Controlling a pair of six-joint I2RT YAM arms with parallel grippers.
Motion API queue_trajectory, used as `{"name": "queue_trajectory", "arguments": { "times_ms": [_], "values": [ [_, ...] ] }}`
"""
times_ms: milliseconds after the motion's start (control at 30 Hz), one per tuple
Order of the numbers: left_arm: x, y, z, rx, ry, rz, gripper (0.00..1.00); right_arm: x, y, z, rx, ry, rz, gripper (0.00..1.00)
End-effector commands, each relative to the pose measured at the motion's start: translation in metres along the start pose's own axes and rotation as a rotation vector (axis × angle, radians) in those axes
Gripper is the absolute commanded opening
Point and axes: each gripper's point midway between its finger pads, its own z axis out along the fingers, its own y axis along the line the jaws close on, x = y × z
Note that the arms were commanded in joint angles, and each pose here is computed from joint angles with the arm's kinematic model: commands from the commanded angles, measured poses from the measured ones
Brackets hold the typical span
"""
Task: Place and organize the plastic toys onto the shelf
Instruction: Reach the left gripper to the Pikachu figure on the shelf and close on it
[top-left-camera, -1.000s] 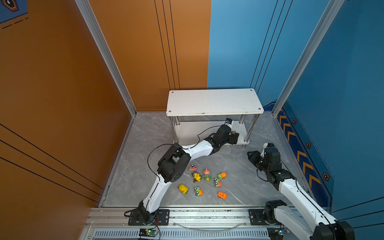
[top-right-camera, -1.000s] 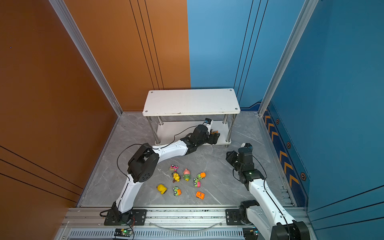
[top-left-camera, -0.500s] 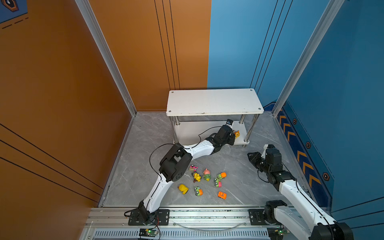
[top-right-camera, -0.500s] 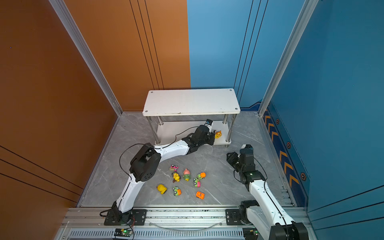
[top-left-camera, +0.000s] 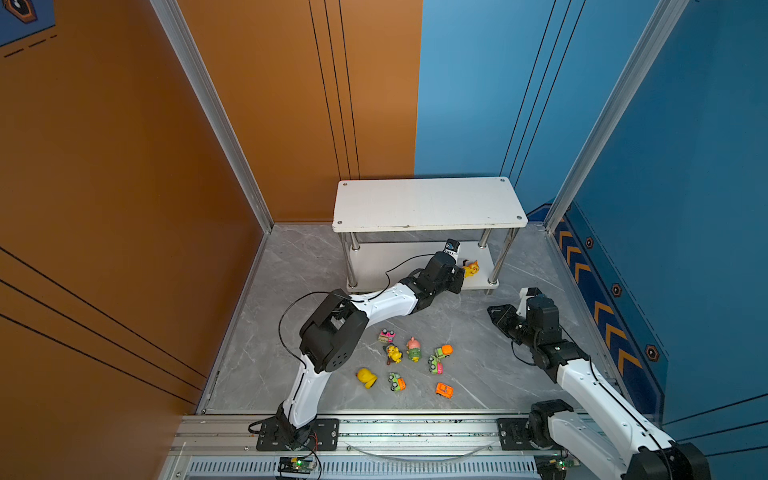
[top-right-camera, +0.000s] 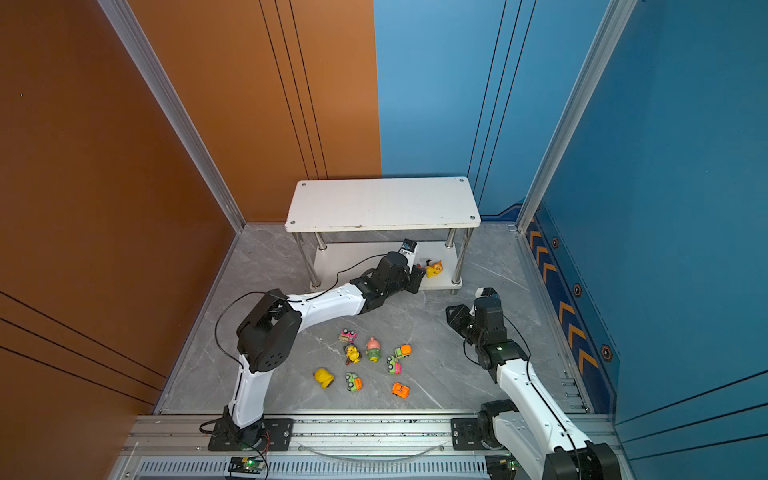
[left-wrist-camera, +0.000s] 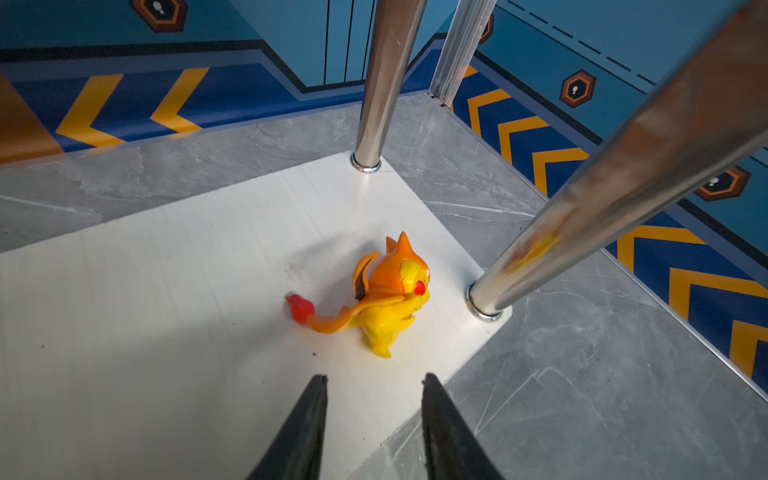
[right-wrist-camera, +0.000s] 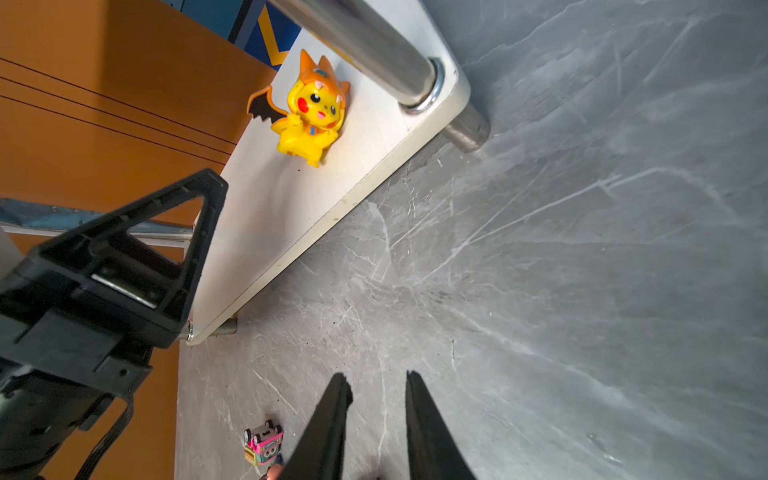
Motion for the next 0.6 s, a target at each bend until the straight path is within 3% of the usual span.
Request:
{"name": "queue_trajectory", "arguments": {
  "times_ms": [0, 233, 567],
  "values": [
    [-0.010, -0.003, 0.014, 0.041, -0.016, -0.009, 0.51, -0.005, 0.006, -0.003, -0.001, -0.009, -0.012, 0.28],
    [-0.017, -0.004, 0.037, 0.059, -0.039, -0.022, 0.54, -0.008, 0.003, 0.000, 0.022, -0.008, -0.031, 0.28],
    [-0.010, 0.001, 0.064, 0.058, -0.039, -0.034, 0.39, -0.007, 0.000, 0.007, 0.033, 0.018, -0.031, 0.28]
  ]
}}
